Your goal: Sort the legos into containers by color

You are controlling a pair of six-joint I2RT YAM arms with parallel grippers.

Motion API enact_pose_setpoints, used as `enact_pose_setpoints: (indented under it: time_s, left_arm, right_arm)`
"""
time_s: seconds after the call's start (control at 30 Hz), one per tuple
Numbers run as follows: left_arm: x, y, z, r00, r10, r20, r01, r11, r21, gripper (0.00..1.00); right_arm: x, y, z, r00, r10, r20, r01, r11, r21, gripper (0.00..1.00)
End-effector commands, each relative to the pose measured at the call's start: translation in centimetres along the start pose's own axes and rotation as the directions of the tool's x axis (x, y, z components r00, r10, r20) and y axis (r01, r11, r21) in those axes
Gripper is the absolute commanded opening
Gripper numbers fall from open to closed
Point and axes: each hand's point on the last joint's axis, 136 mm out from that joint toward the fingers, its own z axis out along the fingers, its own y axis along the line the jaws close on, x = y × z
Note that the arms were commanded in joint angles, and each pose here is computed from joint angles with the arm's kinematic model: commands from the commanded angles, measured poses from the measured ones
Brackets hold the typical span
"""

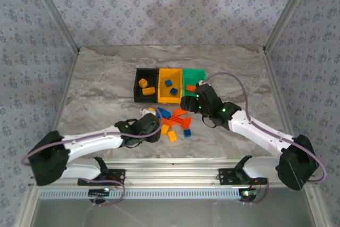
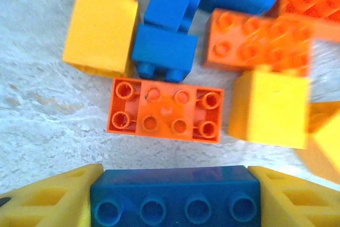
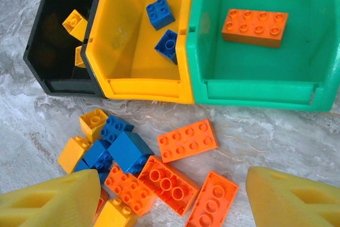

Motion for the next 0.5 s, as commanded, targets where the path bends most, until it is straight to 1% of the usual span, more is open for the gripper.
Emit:
enact_pose_setpoints:
  time_s: [0.0, 0.07, 0.13, 0.23, 0.37, 0.47]
  left_arm:
    - [-3.6, -1.3, -3.0, 0.996, -0.026, 0.082, 0.022, 0.999, 0.044, 0.55]
    - [-6.3, -1.9, -3.4, 0.992, -0.041, 0.120, 0.033, 0.997, 0.063, 0.55]
    - [-9.4, -2.3, -2.7, 0.988, -0.081, 0.133, 0.069, 0.994, 0.087, 0.54]
    - [-14.4, -3.7, -1.6, 0.979, -0.088, 0.185, 0.070, 0.992, 0.104, 0.54]
    - [-19.5, -5.6, 1.5, 0.976, -0.052, 0.210, 0.038, 0.997, 0.070, 0.54]
    - [-21.9, -5.5, 4.3, 0.976, -0.055, 0.211, 0.051, 0.998, 0.024, 0.54]
  right_arm:
    - [0.0, -1.2, -0.5, 0.999, 0.035, 0.024, -0.036, 0.999, 0.025, 0.74]
    - [0.2, -1.7, -0.7, 0.999, 0.044, 0.027, -0.045, 0.999, 0.030, 0.75]
    - [0.8, -2.7, -0.8, 0.998, 0.058, 0.024, -0.059, 0.997, 0.049, 0.75]
    - [1.8, -4.0, -0.9, 0.997, 0.075, 0.008, -0.076, 0.994, 0.075, 0.75]
    - [3.5, -5.7, -1.3, 0.996, 0.089, -0.016, -0.087, 0.990, 0.107, 0.75]
    - [4.7, -6.6, -1.7, 0.994, 0.100, -0.031, -0.096, 0.989, 0.117, 0.75]
